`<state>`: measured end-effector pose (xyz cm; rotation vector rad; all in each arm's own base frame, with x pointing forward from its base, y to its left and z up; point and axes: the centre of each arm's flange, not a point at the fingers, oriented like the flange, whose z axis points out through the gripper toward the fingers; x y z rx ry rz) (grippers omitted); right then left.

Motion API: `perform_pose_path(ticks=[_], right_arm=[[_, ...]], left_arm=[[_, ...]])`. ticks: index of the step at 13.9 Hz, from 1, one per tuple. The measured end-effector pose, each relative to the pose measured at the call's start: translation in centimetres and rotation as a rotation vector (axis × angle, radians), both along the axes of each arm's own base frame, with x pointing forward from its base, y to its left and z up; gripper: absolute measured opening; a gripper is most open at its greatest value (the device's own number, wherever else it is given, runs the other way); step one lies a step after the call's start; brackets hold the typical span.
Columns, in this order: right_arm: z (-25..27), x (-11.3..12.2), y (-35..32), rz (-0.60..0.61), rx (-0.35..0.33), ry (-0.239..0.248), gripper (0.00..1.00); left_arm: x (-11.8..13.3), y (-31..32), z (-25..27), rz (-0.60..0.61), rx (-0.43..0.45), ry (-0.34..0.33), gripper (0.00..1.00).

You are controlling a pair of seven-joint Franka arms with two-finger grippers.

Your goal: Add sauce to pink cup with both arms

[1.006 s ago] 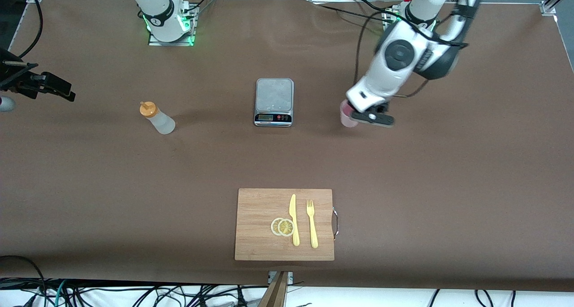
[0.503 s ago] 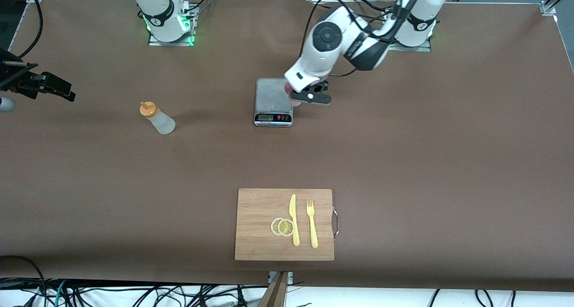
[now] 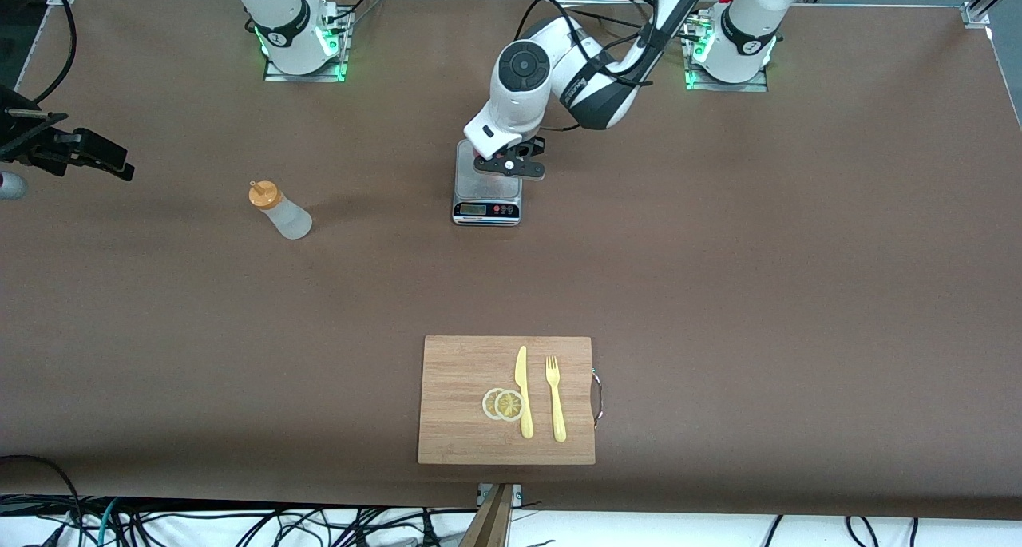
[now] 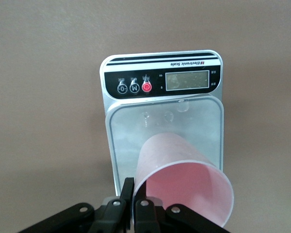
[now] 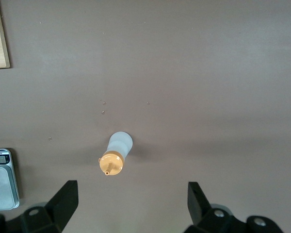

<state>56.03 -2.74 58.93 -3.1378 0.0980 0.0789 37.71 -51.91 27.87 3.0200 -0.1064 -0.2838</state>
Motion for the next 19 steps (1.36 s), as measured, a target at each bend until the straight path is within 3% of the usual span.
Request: perform_pose_path(ticks=[6,11,15,16,19], right_arm=[[0.0,0.0,0.0,0.0,0.0,0.0,1.0],[0.0,0.0,0.0,0.0,0.0,0.001,1.0],[-0.1,0.0,0.0,0.0,0.0,0.001,1.0],[-0.1,0.0,0.0,-0.001,0.0,0.002,1.0],[-0.6,0.1,-0.1,-0.002,0.0,0.012,1.0]], left_arm=[[-0.1,-0.7,-1.2,0.0,-0.012,-0.013,0.07],[1.7,-1.0,1.0,0.033,-0.045,-0.022,0.53],[6.4,1.6,8.3,0.087,-0.025,-0.002,0.93],[7.8,2.9,11.0,0.106,-0.024,-0.005,1.0],[12.2,9.0,18.4,0.186,-0.026,-0.029,1.0]])
